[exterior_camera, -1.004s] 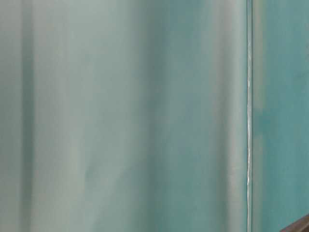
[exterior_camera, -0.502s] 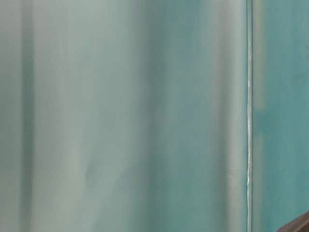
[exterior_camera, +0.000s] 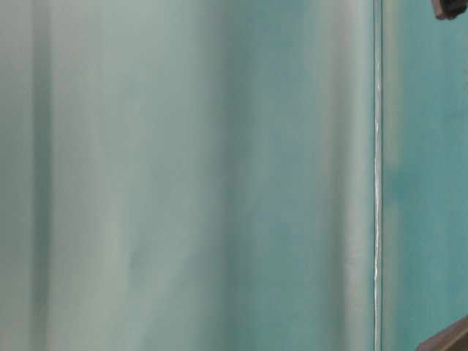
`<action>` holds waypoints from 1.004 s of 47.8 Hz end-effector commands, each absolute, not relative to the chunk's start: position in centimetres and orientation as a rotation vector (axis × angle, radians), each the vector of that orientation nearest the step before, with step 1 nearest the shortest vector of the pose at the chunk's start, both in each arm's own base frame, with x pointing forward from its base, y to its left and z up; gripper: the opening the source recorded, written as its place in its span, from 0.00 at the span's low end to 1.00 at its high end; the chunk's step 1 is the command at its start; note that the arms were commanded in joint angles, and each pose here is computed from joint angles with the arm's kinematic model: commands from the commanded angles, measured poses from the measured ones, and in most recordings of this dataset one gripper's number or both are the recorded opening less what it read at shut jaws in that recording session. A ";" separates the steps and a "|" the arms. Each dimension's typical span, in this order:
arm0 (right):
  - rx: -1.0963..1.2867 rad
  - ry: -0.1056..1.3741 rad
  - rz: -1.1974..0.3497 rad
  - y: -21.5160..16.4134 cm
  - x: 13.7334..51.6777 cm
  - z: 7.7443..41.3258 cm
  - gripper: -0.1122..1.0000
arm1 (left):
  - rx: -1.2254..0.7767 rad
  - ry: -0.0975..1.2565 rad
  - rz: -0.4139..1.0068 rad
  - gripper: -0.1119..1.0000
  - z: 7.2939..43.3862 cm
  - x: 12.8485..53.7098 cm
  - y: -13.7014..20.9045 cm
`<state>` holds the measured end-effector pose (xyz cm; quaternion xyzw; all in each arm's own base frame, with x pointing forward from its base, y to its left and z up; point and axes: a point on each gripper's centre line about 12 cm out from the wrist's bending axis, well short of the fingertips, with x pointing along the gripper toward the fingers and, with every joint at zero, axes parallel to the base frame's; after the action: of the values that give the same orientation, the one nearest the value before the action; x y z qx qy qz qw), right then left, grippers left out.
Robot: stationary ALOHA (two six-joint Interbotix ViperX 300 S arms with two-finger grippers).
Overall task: Insert the wire through the hole in the metal fitting marked with a red label. (retake)
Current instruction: 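Push the wire tip leftward through the bracket hole with the right gripper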
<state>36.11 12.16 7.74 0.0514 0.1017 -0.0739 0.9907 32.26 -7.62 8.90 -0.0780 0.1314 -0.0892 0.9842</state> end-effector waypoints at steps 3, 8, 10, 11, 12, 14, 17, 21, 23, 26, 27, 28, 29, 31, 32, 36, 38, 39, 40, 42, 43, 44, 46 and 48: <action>0.115 0.169 -0.151 12.1 36.8 8.7 0.13 | -0.157 0.240 -0.181 0.52 9.5 32.6 -7.6; 0.113 0.166 -0.146 12.0 37.0 8.8 0.13 | -0.157 0.240 -0.181 0.52 9.5 32.6 -7.6; 0.113 0.163 -0.147 11.9 37.2 8.8 0.13 | -0.157 0.240 -0.181 0.52 9.5 32.6 -7.6; 0.112 0.161 -0.145 11.9 37.2 8.9 0.13 | -0.157 0.236 -0.181 0.52 9.5 32.6 -7.6; 0.112 0.159 -0.146 11.8 37.3 8.9 0.13 | -0.157 0.236 -0.181 0.52 9.5 32.6 -7.6; 0.110 0.157 -0.143 11.8 37.5 8.9 0.13 | -0.157 0.240 -0.181 0.52 9.5 32.6 -7.6; 0.107 0.154 -0.140 11.8 37.8 8.9 0.13 | -0.157 0.239 -0.179 0.51 9.5 32.6 -7.6; 0.105 0.154 -0.135 11.8 38.2 8.8 0.13 | -0.160 0.243 -0.180 0.50 9.5 32.6 -7.6; 0.105 0.153 -0.132 11.8 38.3 8.8 0.13 | -0.159 0.246 -0.180 0.50 9.4 32.6 -7.6; 0.105 0.155 -0.128 11.8 38.5 8.9 0.13 | -0.160 0.249 -0.177 0.50 9.4 32.6 -7.6; 0.105 0.154 -0.125 11.8 38.6 8.9 0.13 | -0.161 0.249 -0.179 0.50 9.4 32.6 -7.6; 0.105 0.157 -0.125 11.8 38.6 8.9 0.13 | -0.161 0.249 -0.179 0.50 9.4 32.6 -7.6; 0.105 0.157 -0.125 11.8 38.7 8.9 0.13 | -0.161 0.249 -0.179 0.50 9.4 32.6 -7.6; 0.105 0.158 -0.126 11.7 38.7 8.9 0.13 | -0.165 0.251 -0.177 0.50 9.4 32.6 -7.6; 0.105 0.158 -0.126 11.6 38.8 8.9 0.13 | -0.166 0.249 -0.177 0.50 9.4 32.7 -7.6; 0.106 0.154 -0.129 11.5 38.9 9.0 0.13 | -0.169 0.248 -0.177 0.50 9.5 32.9 -7.6; 0.106 0.153 -0.130 11.4 39.0 9.0 0.13 | -0.169 0.250 -0.177 0.50 9.5 33.0 -7.7; 0.106 0.151 -0.131 11.4 39.1 9.1 0.13 | -0.169 0.248 -0.179 0.50 9.6 33.1 -7.8; 0.106 0.151 -0.131 11.3 39.1 9.1 0.13 | -0.170 0.250 -0.177 0.50 9.6 33.2 -7.7; 0.106 0.149 -0.129 11.3 39.2 9.2 0.13 | -0.170 0.258 -0.176 0.49 9.6 33.3 -7.7; 0.105 0.149 -0.129 11.3 39.2 9.2 0.13 | -0.171 0.261 -0.174 0.49 9.6 33.4 -7.7; 0.104 0.150 -0.128 11.3 39.2 9.1 0.13 | -0.170 0.264 -0.176 0.49 9.6 33.4 -7.8; 0.103 0.146 -0.129 11.2 39.2 9.2 0.13 | -0.172 0.273 -0.175 0.49 9.5 33.5 -7.8; 0.103 0.149 -0.128 11.2 39.2 9.1 0.13 | -0.175 0.281 -0.174 0.49 9.5 33.6 -7.8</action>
<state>38.35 11.62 7.94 0.0440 0.0936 -0.0578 0.9930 33.07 -7.79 8.86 -0.0839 0.1479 -0.0864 0.9816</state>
